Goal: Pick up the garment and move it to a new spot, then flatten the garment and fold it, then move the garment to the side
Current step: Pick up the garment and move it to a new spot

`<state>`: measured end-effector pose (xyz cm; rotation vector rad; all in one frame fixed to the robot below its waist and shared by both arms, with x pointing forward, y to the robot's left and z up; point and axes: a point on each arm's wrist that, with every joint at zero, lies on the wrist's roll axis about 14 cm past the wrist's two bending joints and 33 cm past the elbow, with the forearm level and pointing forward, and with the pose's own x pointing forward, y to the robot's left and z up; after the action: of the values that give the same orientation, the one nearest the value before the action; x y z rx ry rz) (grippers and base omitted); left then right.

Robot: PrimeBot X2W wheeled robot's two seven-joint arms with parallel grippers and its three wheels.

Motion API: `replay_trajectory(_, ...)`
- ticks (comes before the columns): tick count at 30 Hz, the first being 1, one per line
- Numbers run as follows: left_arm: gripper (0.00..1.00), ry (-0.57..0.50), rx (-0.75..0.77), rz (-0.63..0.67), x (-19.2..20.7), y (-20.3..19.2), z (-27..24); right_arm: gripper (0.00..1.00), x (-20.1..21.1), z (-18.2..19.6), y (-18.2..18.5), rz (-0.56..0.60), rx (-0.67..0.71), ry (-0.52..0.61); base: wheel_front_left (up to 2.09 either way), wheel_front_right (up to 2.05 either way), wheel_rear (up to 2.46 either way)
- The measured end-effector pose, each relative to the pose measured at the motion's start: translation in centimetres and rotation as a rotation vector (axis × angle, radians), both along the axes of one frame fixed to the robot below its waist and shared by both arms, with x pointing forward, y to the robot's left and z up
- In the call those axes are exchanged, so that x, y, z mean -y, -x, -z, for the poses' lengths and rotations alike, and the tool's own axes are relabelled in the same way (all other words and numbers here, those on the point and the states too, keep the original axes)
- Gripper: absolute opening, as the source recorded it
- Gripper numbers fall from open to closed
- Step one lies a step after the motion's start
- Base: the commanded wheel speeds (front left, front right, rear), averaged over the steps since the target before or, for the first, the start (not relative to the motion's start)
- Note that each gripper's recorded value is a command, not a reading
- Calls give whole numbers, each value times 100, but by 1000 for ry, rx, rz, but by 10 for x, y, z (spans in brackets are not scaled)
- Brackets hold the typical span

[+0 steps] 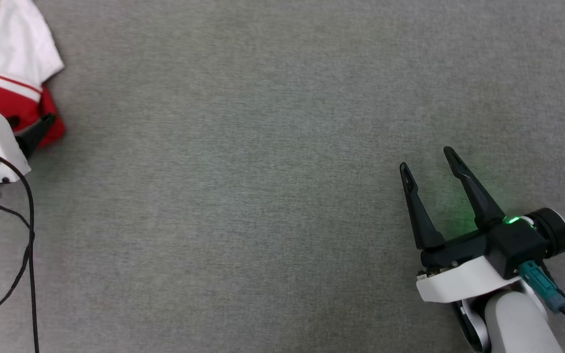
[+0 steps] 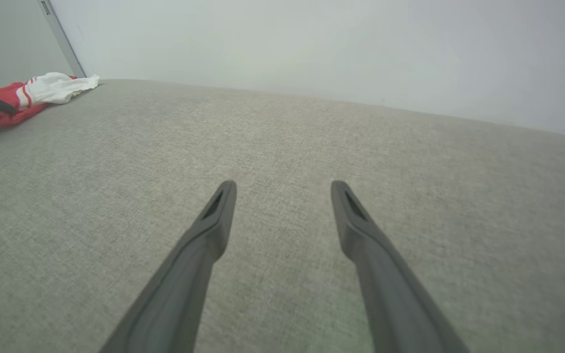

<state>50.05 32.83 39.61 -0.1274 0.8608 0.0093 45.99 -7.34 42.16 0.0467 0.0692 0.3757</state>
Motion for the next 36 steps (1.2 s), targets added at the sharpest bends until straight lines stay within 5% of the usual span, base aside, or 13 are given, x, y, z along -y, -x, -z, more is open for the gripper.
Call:
replay_trajectory(7, 100, 0, -170, -24, -5, 11, 30, 100, 10, 10, 0, 25, -22, 11, 0, 0, 0)
replay_trajectory(8, 16, 0, -170, -24, -5, 11, 30, 100, 10, 10, 0, 25, -22, 11, 0, 0, 0)
replay_trajectory(9, 0, 22, -174, -46, -5, 11, 31, 100, 10, 9, -1, 26, -20, 12, 0, 0, 0)
replay_trajectory(16, 0, 33, -66, -98, -15, 8, 19, 100, 14, 4, -2, 37, -4, 22, 0, 0, 0)
replay_trajectory(27, 0, -116, 424, -54, -28, -6, -85, 100, 17, -33, 13, 50, 55, 0, 0, 0, 0)
replay_trajectory(36, 0, -147, 715, 165, 42, 10, -171, 100, 39, -72, 45, 114, 121, -30, 0, 0, 0)
